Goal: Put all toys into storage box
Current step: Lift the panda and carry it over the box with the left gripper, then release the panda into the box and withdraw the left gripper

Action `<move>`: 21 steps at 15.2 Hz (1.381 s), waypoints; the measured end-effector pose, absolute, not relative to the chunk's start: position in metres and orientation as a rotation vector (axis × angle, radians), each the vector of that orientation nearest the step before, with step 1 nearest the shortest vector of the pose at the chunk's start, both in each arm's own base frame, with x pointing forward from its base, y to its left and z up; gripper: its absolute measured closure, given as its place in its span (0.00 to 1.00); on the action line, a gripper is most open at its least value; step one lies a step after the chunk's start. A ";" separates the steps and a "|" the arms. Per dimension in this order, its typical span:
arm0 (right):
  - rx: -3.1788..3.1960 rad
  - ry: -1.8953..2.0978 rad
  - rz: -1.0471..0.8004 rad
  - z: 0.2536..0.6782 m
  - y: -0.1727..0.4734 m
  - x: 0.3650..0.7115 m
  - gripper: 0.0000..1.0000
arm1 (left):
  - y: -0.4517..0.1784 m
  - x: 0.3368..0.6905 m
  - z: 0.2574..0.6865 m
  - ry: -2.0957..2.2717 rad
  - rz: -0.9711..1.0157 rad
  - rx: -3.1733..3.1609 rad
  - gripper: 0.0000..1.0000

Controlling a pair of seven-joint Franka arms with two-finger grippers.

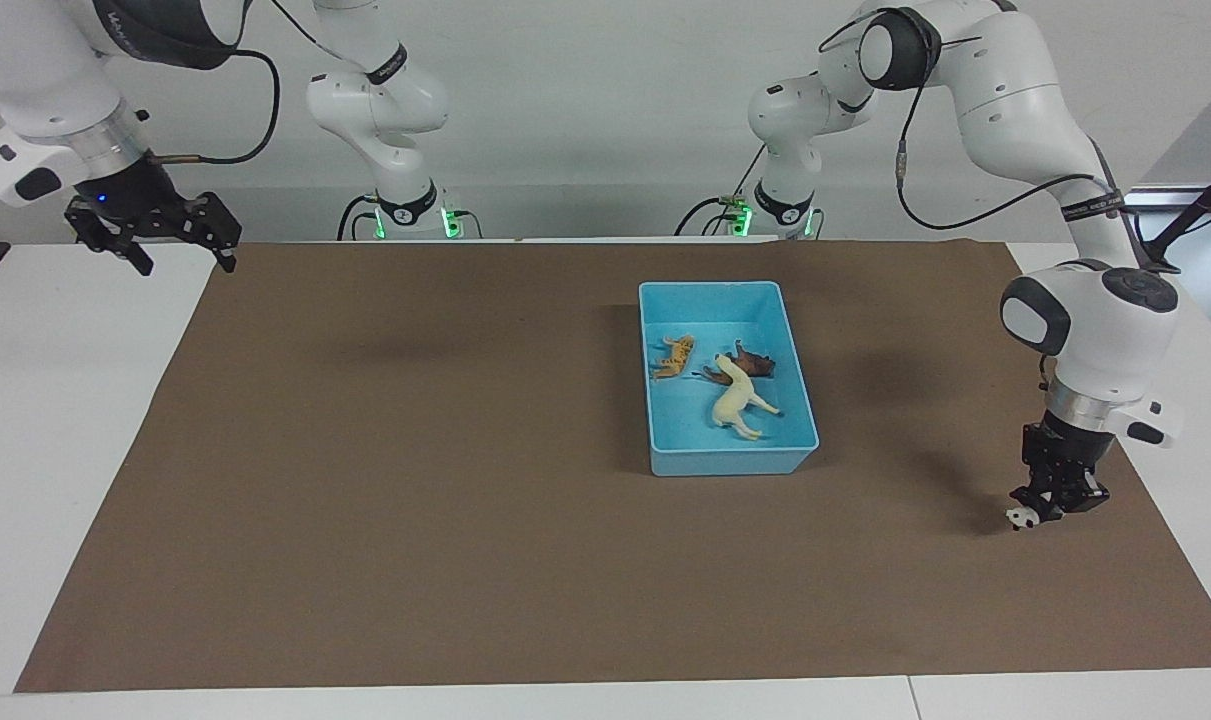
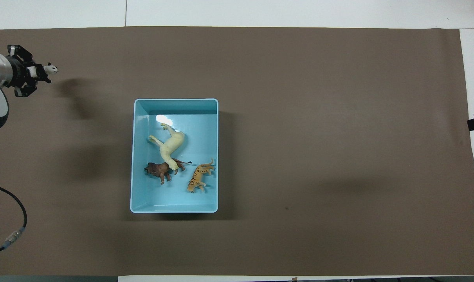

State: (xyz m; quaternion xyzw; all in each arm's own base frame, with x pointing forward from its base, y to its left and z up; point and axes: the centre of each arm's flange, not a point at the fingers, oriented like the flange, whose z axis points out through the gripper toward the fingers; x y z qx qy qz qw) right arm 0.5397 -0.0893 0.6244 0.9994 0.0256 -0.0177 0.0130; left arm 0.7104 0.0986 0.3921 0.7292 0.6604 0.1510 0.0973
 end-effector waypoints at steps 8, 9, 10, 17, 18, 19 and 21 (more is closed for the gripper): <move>3.115 0.081 -0.070 0.619 -0.089 0.541 0.00 | -0.064 0.684 0.489 1.728 0.287 2.410 0.60; 3.115 0.080 -0.077 0.617 -0.089 0.542 0.00 | -0.090 0.676 0.495 1.689 0.263 2.454 0.60; 3.116 0.080 -0.084 0.615 -0.089 0.542 0.00 | -0.113 0.667 0.499 1.656 0.237 2.497 0.60; 3.117 0.078 -0.103 0.610 -0.090 0.541 0.00 | -0.226 0.586 0.471 1.237 0.078 2.884 0.62; 3.117 0.078 -0.103 0.610 -0.090 0.541 0.00 | -0.234 0.573 0.462 1.179 0.054 2.930 0.62; 3.118 0.078 -0.103 0.610 -0.090 0.541 0.00 | -0.240 0.560 0.455 1.120 0.032 2.971 0.62; 3.117 0.078 -0.103 0.610 -0.090 0.541 0.00 | -0.246 0.543 0.446 1.012 0.006 3.031 0.62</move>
